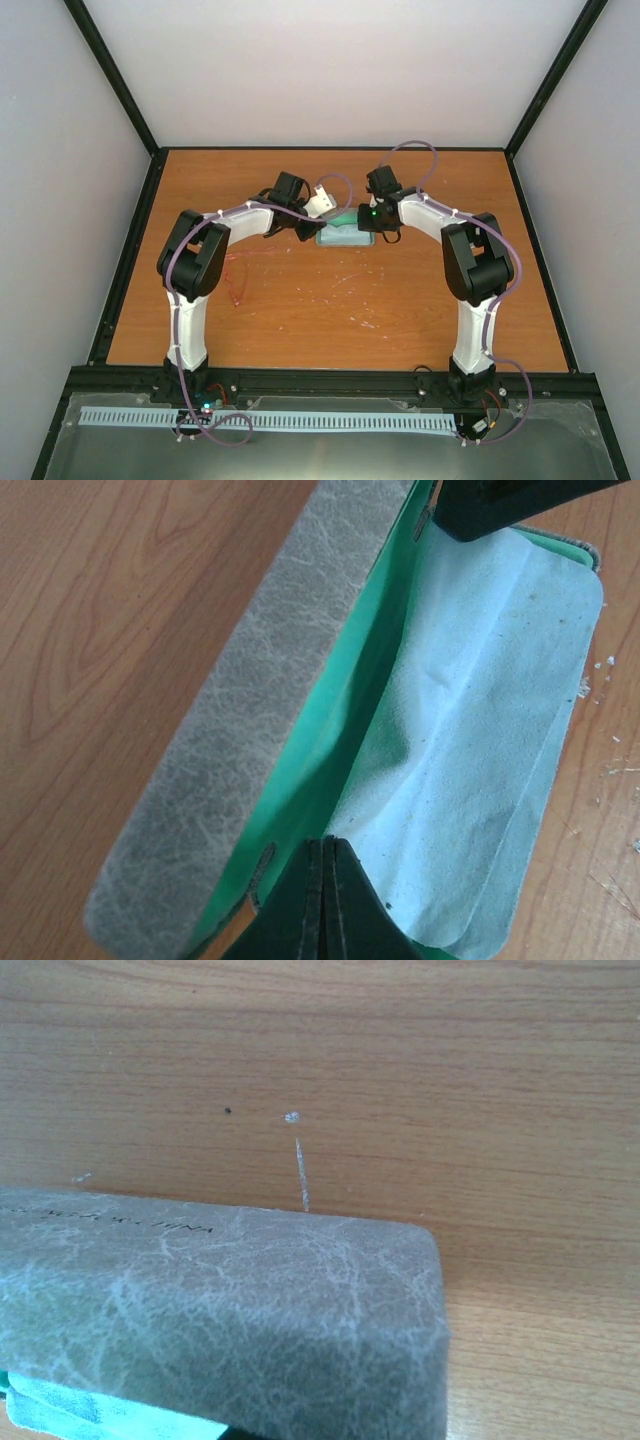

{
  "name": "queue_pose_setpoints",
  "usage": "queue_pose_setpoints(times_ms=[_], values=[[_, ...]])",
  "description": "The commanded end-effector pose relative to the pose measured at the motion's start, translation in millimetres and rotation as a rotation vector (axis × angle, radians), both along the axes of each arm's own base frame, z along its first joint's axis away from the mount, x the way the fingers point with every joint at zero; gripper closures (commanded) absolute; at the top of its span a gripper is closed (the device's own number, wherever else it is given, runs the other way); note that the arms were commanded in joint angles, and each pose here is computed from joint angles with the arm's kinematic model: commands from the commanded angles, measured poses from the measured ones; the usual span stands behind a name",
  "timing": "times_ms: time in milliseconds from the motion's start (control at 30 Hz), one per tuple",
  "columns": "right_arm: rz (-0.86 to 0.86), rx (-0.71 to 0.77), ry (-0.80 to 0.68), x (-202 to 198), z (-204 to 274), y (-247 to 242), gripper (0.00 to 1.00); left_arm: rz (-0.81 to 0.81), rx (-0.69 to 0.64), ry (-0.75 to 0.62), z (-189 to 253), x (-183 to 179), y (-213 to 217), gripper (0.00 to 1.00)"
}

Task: Organize the sunglasses
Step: Place the glasses cleaning cloth in the sunglasses case.

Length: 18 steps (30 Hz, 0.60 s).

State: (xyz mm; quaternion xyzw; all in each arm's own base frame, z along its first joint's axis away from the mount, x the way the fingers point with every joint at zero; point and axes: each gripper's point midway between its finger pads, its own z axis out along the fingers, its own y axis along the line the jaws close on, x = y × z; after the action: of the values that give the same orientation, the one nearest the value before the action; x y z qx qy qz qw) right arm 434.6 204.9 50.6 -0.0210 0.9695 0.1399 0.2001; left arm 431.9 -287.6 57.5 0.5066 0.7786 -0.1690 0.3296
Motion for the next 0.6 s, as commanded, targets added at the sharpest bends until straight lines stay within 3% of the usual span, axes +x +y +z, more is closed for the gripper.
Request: queue_pose_setpoints(times_ms=[0,567], values=[[0.003,-0.014,-0.008,6,-1,3,0.97,-0.011,-0.026,-0.058,15,17,-4,1.0],[0.001,-0.008,-0.003,10,-8,5,0.97,0.016,0.021,-0.033,-3,12,7,1.0]])
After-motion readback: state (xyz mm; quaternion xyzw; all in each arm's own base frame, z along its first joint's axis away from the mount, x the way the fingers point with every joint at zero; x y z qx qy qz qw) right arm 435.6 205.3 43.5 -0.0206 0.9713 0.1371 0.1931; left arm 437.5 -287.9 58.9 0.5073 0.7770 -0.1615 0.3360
